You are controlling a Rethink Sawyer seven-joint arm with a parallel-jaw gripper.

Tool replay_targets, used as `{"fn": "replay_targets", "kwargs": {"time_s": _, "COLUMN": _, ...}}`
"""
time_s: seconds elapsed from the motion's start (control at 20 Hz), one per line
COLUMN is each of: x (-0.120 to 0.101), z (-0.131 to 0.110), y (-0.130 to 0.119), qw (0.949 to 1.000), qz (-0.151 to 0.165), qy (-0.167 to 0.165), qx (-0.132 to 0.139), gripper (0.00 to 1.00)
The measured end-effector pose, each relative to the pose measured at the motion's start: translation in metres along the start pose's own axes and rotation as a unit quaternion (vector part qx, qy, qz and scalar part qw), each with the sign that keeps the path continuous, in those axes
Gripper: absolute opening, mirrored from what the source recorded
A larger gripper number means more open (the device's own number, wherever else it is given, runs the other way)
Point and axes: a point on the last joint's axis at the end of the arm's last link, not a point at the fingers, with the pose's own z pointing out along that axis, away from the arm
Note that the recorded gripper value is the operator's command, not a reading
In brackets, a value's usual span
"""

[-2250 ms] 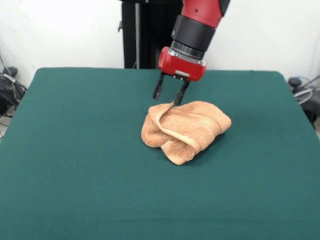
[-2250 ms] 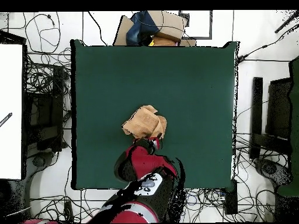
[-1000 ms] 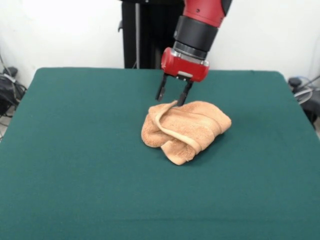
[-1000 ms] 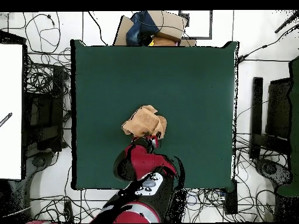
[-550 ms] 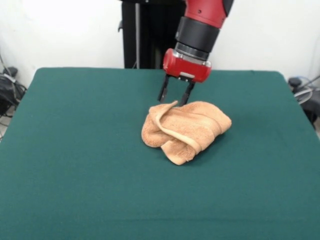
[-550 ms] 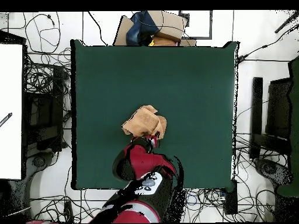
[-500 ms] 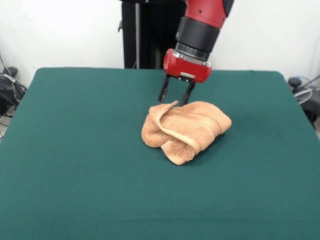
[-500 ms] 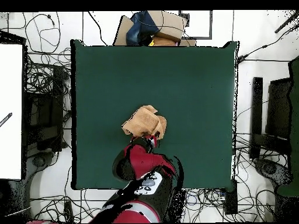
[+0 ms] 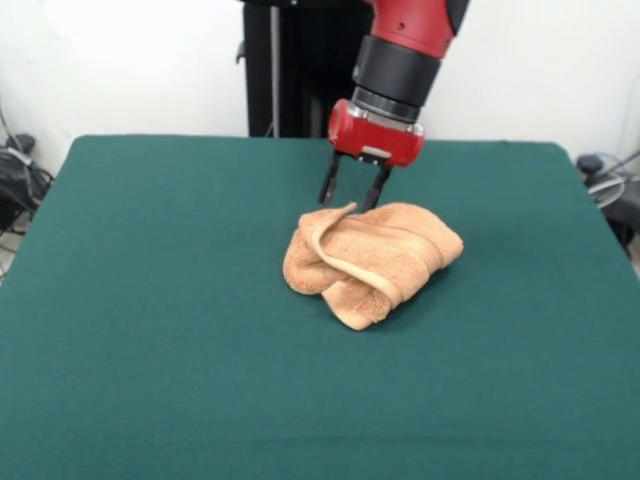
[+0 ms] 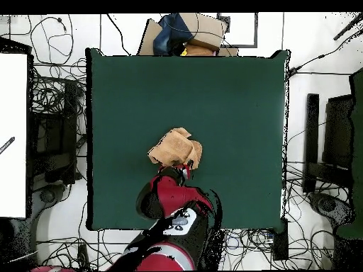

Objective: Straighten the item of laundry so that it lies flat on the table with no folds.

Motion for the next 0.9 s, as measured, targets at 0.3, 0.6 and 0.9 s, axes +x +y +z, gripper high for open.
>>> {"fn": "replay_targets", "kwargs": {"time_s": 0.3, "x": 0.0013, "z": 0.001, "y": 0.0009, "qw": 1.0, "qz": -0.001, "qy": 0.002, "qx": -0.001, "gripper": 1.0}}
{"fn": "replay_targets", "kwargs": {"time_s": 0.6, "x": 0.0011, "z": 0.001, "y": 0.001, "qw": 1.0, "qz": -0.001, "qy": 0.001, "qx": -0.001, "gripper": 1.0}}
{"fn": "replay_targets", "kwargs": {"time_s": 0.9, "x": 0.0017, "z": 0.0014, "y": 0.0015, "qw": 1.0, "qz": -0.001, "qy": 0.002, "qx": -0.001, "gripper": 1.0}}
